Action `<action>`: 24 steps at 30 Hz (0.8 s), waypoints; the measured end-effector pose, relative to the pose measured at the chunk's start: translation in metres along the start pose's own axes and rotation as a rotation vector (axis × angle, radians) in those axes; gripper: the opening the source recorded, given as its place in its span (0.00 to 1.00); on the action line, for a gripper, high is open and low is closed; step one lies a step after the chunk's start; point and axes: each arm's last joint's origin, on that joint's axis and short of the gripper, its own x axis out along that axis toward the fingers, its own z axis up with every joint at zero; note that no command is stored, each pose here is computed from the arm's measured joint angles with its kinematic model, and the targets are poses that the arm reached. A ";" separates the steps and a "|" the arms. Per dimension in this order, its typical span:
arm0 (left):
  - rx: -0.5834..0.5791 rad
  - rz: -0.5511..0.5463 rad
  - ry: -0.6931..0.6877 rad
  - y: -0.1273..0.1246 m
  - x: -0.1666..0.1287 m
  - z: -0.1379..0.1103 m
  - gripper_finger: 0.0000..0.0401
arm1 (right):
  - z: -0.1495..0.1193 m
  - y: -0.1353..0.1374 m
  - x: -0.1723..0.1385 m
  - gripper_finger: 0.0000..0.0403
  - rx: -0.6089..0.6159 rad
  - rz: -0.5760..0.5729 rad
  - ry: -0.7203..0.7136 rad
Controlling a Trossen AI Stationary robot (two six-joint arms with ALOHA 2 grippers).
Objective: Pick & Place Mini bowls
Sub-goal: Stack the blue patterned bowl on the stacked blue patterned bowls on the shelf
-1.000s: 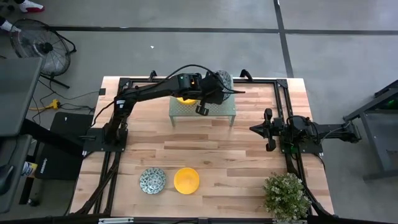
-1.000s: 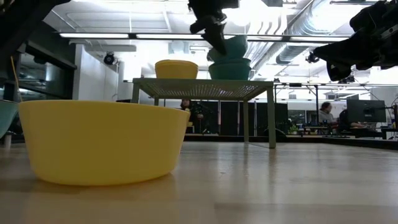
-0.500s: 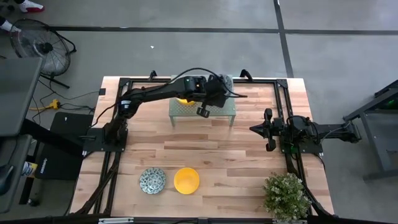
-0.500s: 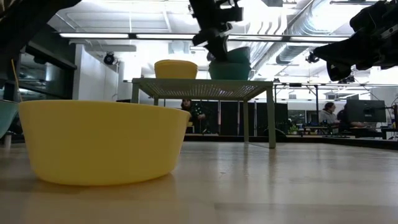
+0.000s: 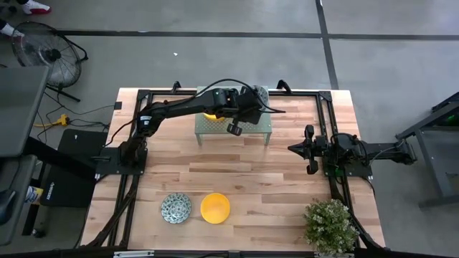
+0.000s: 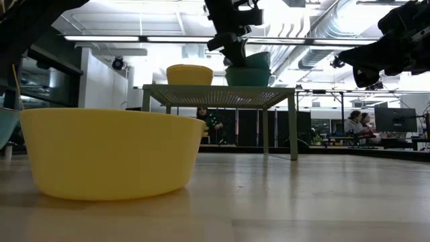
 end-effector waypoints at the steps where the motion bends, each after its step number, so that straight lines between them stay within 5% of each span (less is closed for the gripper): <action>1: 0.001 0.001 0.005 0.000 0.000 0.000 0.01 | 0.000 0.000 0.000 0.00 0.000 0.000 0.000; 24: 0.001 0.005 0.001 0.006 -0.014 0.000 0.12 | 0.000 0.000 0.000 0.00 0.000 0.000 0.000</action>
